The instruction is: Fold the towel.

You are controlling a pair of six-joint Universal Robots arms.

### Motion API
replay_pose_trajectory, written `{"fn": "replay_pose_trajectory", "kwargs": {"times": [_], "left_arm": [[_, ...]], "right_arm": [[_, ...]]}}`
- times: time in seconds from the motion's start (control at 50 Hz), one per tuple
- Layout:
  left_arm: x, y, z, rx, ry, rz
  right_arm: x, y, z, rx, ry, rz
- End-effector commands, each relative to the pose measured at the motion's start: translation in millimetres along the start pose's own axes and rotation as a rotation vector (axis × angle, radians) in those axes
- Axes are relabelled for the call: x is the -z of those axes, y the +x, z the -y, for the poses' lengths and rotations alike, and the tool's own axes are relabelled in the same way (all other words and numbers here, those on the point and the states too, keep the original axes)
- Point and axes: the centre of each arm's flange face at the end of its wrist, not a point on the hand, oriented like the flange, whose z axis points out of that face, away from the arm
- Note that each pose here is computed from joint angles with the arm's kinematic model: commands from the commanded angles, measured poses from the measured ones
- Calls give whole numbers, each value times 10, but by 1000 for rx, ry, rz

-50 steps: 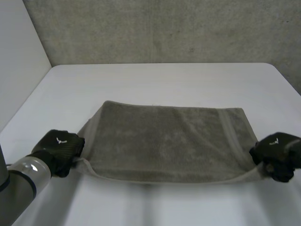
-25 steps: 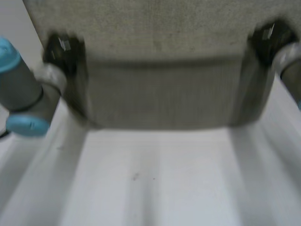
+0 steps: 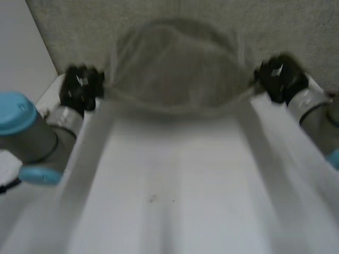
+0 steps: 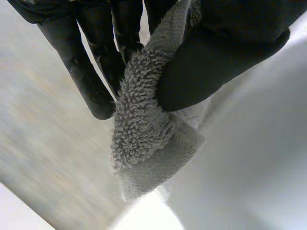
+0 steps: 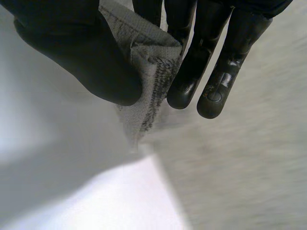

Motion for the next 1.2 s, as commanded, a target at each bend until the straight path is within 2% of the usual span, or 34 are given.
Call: {"fn": "replay_pose_trajectory", "kwargs": {"times": [0.02,0.14,0.22,0.28,0.38,0.44,0.58,0.74,0.82,0.9,0.94,1.1,1.2], "left_arm": [[339,285,-509,19,-179,-102],[634,306,-613,-6,-291,-143],[868,64,-490,-87,-401,-152],[1038,-81,-376,-111,-489,-170],[1313,-188,-185,-83,-616,-224],[1460,-215,-29,-51,-654,-272],[1595,-204,287,2,-568,-363],[1328,-278,319,-32,-413,-319],[972,-281,78,-88,-339,-267],[743,-295,-90,-107,-327,-224],[577,-261,-274,-119,-359,-201],[256,-16,-553,-132,-368,-227],[111,39,-636,-137,-336,-219]], "right_arm": [[255,-743,-661,-37,-224,264],[465,-811,-669,-18,-303,358],[756,-605,-621,-47,-438,436],[976,-472,-572,-95,-533,505],[1254,-348,-478,-120,-627,597],[1446,-233,-358,-79,-641,616],[1622,-81,-280,-7,-648,632],[1387,-3,-256,-32,-522,545],[1113,-15,-469,-50,-525,508],[951,-16,-527,-36,-509,474],[753,-67,-554,-19,-469,429],[265,-133,-789,21,-417,258],[66,-278,-812,52,-355,231]]}}
